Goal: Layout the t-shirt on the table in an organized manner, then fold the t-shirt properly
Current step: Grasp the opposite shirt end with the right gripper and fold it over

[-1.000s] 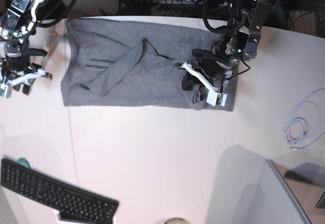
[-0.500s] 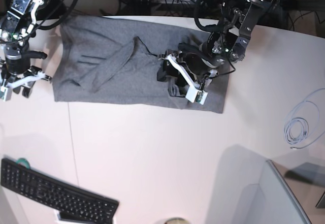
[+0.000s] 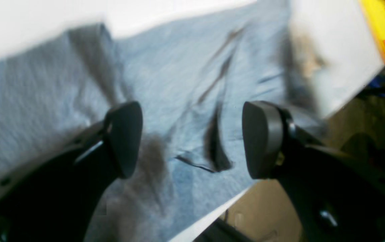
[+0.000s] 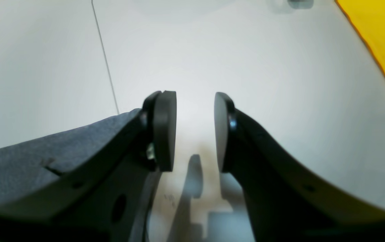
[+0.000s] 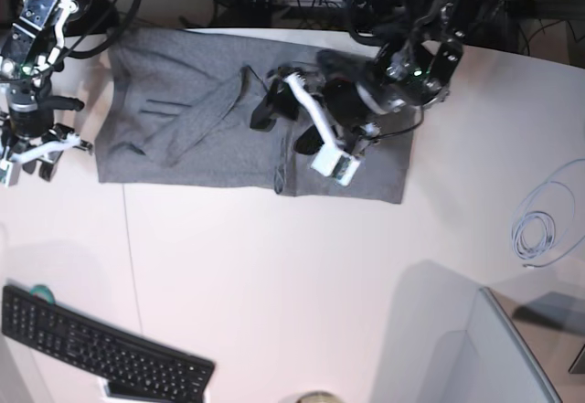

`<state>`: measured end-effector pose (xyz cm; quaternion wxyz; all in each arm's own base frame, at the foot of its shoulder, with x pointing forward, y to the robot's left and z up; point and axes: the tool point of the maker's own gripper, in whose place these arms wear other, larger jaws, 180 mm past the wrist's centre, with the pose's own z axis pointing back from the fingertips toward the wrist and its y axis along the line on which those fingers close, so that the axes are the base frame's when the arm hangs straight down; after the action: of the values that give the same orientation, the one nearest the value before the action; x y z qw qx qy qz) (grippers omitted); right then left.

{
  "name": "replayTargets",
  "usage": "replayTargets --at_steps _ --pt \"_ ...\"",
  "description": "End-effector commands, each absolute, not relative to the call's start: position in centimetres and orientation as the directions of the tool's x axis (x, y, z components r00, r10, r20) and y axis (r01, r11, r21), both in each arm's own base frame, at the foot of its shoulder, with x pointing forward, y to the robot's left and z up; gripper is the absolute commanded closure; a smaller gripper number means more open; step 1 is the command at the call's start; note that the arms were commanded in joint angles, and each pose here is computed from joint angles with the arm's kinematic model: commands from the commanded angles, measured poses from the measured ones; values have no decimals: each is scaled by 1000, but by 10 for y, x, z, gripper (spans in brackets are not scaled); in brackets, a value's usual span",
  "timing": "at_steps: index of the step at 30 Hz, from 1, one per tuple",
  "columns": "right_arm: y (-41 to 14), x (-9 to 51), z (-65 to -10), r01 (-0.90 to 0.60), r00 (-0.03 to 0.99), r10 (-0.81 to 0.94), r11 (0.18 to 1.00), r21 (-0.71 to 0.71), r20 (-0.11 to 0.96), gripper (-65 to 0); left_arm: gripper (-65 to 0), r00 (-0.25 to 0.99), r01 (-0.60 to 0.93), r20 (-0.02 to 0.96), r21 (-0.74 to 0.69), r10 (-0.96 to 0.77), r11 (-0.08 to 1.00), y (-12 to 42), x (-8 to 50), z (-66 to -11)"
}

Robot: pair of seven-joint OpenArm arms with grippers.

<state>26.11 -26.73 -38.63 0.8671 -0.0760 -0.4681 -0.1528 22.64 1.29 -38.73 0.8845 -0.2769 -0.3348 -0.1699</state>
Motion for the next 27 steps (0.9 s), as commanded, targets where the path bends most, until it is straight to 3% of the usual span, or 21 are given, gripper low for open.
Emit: replayTargets --at_steps 1,2,4,7,8,12,16,20,27 --pt "-258 272 -373 290 479 -162 957 18 863 -182 -438 713 463 693 -349 -107 815 31 227 -385" --pt "-249 273 -375 257 489 -147 966 20 860 -182 -418 720 439 687 -340 -100 832 43 224 -387" --pt "-219 274 -375 141 505 -99 990 31 858 -182 -309 735 356 676 -305 -63 883 82 224 -391" --pt "-158 268 -371 -62 516 -18 996 58 857 -180 -43 745 199 666 -242 14 950 148 226 -396" --pt "-138 265 -372 -116 521 -1 991 73 854 -182 0 744 133 667 -212 43 968 176 226 -397" --pt "-74 248 -393 -327 633 120 937 124 765 -183 0 709 -116 685 -119 166 986 276 224 -392" --pt "-33 231 -397 -456 663 201 872 176 721 -183 0 655 -288 714 -65 246 956 344 213 -379" --pt "-2 211 -398 -490 703 167 818 301 692 -183 0 617 -329 745 -47 252 943 387 201 -366" --pt "38 178 -413 -562 747 254 735 380 615 -183 0 618 -296 747 -68 245 953 432 158 -372"
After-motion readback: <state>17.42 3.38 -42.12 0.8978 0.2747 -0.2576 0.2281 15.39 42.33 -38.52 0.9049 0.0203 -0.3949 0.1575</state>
